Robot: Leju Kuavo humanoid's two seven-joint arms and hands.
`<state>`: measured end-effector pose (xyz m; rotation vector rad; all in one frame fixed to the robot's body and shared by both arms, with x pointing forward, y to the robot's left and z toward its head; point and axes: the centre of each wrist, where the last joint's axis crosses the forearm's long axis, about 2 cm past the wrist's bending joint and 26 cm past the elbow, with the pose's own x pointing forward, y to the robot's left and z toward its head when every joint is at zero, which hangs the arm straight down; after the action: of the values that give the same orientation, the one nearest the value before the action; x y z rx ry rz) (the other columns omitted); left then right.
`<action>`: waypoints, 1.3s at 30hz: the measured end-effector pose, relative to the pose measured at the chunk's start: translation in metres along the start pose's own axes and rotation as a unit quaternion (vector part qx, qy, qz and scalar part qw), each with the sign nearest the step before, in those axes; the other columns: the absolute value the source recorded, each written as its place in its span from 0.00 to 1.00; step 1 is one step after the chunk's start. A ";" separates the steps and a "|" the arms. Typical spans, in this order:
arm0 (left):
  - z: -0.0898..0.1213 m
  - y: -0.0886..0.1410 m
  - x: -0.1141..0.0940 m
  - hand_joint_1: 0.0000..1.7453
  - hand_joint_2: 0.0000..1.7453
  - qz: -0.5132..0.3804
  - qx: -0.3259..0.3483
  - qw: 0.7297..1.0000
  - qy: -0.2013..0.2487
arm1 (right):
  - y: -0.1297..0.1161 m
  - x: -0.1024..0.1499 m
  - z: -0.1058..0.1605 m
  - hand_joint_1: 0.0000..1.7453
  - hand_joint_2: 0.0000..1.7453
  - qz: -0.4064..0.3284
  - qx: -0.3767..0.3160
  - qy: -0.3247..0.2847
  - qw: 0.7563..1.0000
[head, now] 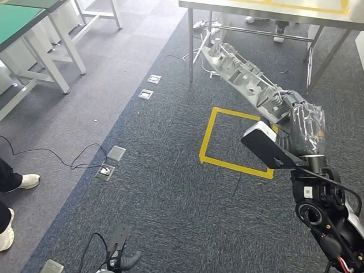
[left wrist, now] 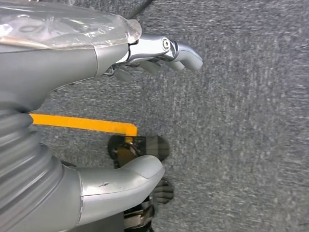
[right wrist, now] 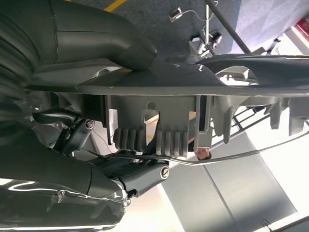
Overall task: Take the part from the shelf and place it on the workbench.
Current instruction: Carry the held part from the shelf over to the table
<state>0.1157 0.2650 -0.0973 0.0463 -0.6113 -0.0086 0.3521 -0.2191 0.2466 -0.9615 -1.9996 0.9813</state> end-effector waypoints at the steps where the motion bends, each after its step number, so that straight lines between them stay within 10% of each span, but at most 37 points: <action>1: 0.000 0.000 0.000 0.00 1.00 0.000 0.000 1.000 0.000 | 0.000 0.000 0.000 1.00 1.00 -0.001 0.000 0.000 1.000; 39: 0.000 0.001 0.000 0.00 1.00 -0.002 -0.002 1.000 -0.001 | -0.001 -0.001 -0.003 1.00 1.00 -0.007 -0.004 -0.001 1.000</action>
<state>0.1158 0.2659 -0.0974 0.0441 -0.6135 -0.0136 0.3543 -0.2195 0.2488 -0.9511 -2.0100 0.9672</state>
